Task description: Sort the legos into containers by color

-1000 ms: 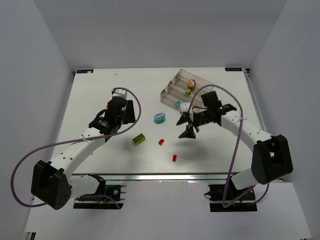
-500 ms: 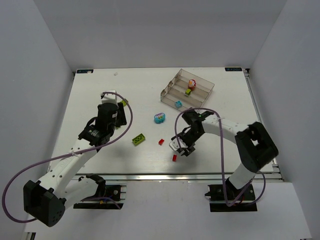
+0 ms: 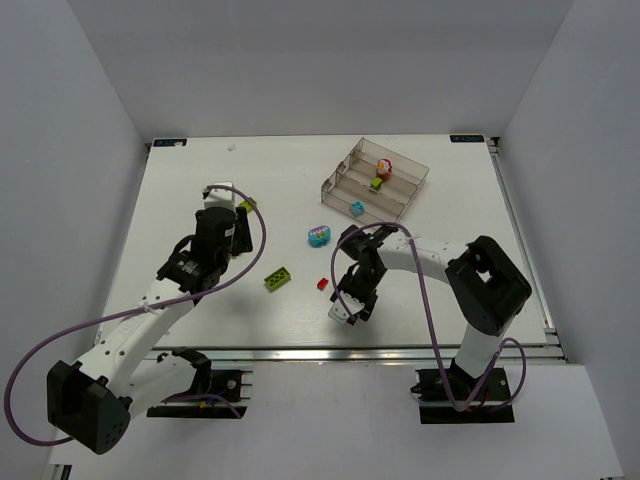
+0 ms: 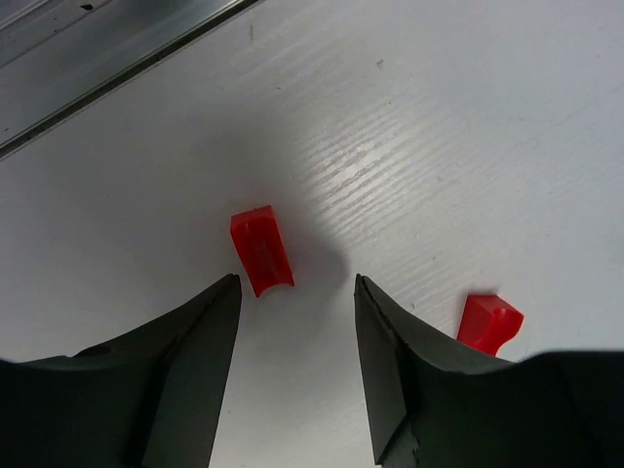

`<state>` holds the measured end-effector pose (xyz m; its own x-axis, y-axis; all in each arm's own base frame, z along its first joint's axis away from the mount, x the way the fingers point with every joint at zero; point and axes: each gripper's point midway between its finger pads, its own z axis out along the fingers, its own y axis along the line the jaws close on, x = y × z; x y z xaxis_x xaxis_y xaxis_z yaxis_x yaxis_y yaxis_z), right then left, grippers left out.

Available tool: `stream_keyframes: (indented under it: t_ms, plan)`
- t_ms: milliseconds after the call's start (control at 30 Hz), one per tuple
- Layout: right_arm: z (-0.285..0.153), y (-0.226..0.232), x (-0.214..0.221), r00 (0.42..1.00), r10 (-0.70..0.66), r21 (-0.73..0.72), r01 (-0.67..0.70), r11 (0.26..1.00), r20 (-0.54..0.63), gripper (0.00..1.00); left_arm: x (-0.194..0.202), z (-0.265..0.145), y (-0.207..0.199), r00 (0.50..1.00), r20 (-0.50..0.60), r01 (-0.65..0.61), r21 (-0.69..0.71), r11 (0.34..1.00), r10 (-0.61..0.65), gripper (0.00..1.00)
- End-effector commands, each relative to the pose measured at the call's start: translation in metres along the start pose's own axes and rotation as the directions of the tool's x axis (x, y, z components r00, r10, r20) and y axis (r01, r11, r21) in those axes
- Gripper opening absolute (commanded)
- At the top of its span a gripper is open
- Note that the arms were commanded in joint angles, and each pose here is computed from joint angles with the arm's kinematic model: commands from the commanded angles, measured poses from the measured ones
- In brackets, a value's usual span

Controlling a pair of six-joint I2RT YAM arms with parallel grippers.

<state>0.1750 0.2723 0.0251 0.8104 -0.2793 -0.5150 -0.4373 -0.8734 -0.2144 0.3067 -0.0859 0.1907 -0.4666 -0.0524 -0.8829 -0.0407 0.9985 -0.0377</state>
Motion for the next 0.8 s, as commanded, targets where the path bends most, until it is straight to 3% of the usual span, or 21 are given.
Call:
stream_keyframes:
  t_ms: [0,433,500,533,700,767]
  plan:
    - [0.003,0.009,-0.008,0.999,-0.044,-0.059,0.044,0.997,0.0,0.56,-0.004,-0.004,0.0,1.0,0.018,0.002,0.015,1.0,-0.003,0.66]
    - [0.024,0.027,-0.018,0.999,-0.049,-0.19,0.049,0.981,0.001,0.42,-0.004,-0.004,-0.002,1.0,0.017,0.001,0.024,1.0,-0.002,0.66]
    - [0.023,0.029,-0.015,1.0,-0.026,-0.191,0.025,0.981,-0.002,0.29,-0.004,-0.005,-0.003,1.0,0.017,0.002,0.03,1.0,-0.002,0.66]
    - [0.024,0.029,-0.016,1.0,-0.015,-0.191,0.015,0.981,0.0,0.15,-0.003,-0.005,-0.006,1.0,0.014,0.001,0.051,0.999,-0.002,0.66]
    - [0.016,0.02,-0.019,1.0,0.022,-0.109,-0.023,0.994,-0.01,0.02,0.004,-0.006,-0.036,1.0,-0.017,-0.005,0.214,0.977,0.009,0.66]
    - [0.004,0.009,-0.023,0.993,0.118,-0.023,-0.118,0.993,-0.011,0.0,0.008,-0.01,-0.057,0.999,-0.034,-0.015,0.333,0.943,0.028,0.7]
